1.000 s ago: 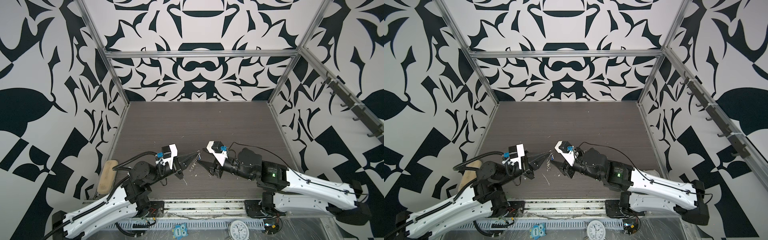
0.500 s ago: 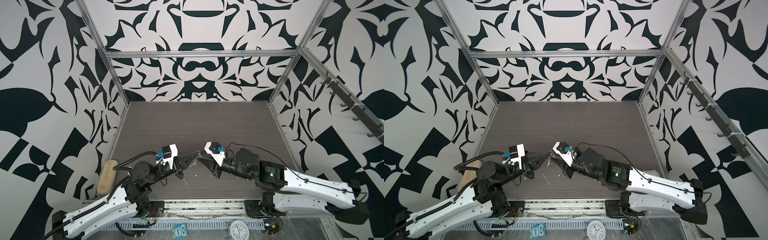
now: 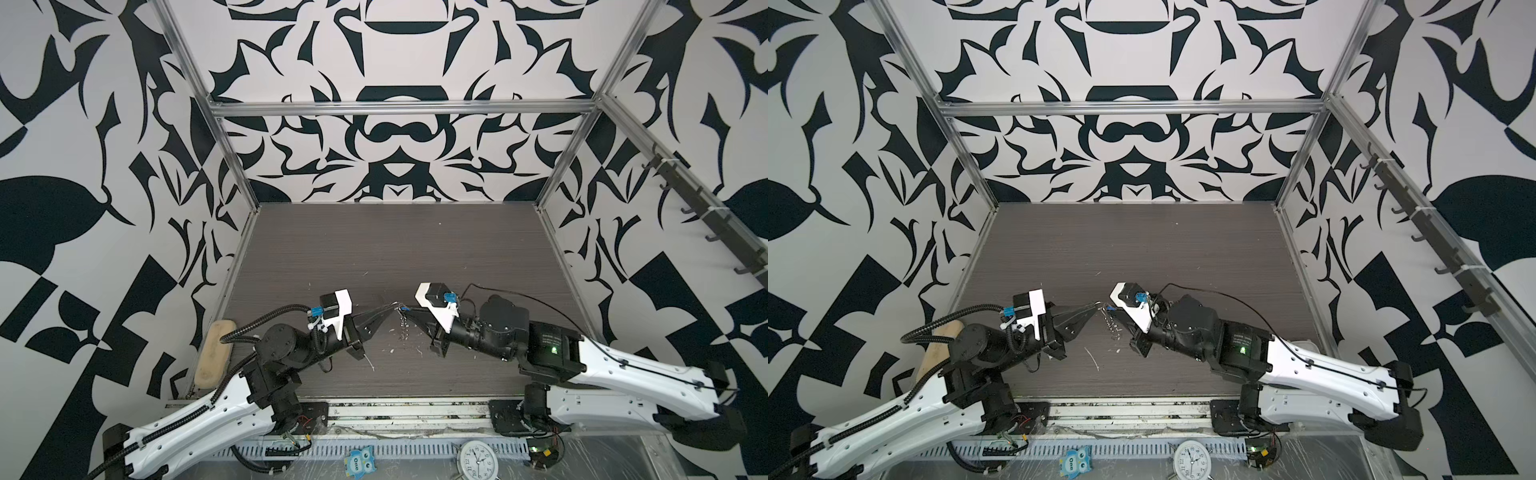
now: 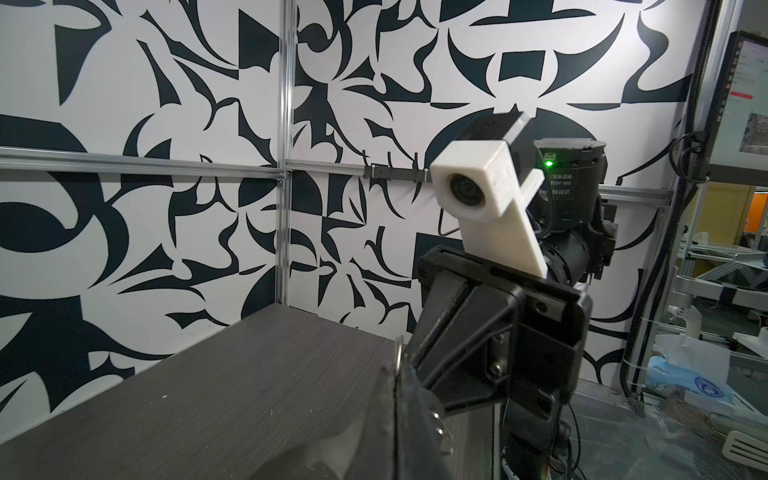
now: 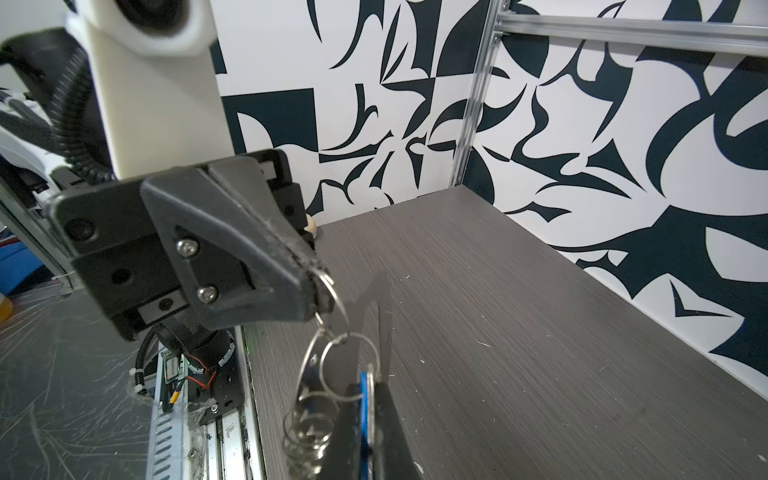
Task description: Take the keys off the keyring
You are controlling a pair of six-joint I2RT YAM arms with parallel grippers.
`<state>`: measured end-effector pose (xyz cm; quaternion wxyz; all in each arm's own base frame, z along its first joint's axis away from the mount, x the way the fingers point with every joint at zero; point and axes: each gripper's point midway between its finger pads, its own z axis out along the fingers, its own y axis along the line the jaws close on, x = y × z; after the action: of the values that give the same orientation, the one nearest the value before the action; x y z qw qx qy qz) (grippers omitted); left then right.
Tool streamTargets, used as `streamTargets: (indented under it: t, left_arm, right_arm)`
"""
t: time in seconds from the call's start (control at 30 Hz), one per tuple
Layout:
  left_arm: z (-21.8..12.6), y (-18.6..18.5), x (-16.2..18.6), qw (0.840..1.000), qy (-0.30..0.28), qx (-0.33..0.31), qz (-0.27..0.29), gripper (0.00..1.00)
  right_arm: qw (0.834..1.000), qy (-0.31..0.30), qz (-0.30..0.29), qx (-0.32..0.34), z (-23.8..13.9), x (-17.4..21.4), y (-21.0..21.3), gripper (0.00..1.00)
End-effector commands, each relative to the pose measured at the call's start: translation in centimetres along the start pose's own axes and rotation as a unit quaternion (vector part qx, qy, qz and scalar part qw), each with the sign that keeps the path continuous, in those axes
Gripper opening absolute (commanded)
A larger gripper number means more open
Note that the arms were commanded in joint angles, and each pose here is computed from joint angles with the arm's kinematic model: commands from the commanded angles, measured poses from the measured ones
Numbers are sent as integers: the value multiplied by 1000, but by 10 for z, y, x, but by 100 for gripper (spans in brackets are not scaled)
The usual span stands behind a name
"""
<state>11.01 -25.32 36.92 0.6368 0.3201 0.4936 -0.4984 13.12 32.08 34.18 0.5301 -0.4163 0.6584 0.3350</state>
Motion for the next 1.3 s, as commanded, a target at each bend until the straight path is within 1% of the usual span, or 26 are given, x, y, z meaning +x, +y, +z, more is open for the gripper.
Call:
streamTargets:
  t: [0.0,0.3,0.4,1.03,1.27]
  left_arm:
    - [-4,-7,-8,1000,-14,15,6,0]
    - [-4,-10,-7,1000,-9,26,7,0]
    - [-5,-12,-7,1000,-7,29,6,0]
    - [-3,-16,-1,999,13,42,2,0]
    - [-6,-19,-4,999,5,51,1,0]
  right_arm:
    - [1000,-24,-2,-13,-12,-26,4,0]
    - [999,-20,2,-47,-16,-37,16,0]
    - [999,-14,1,-41,-16,-36,13,0]
    - [999,-33,7,-13,-19,-50,3,0]
    - [1000,-31,4,1,-20,-47,-2,0]
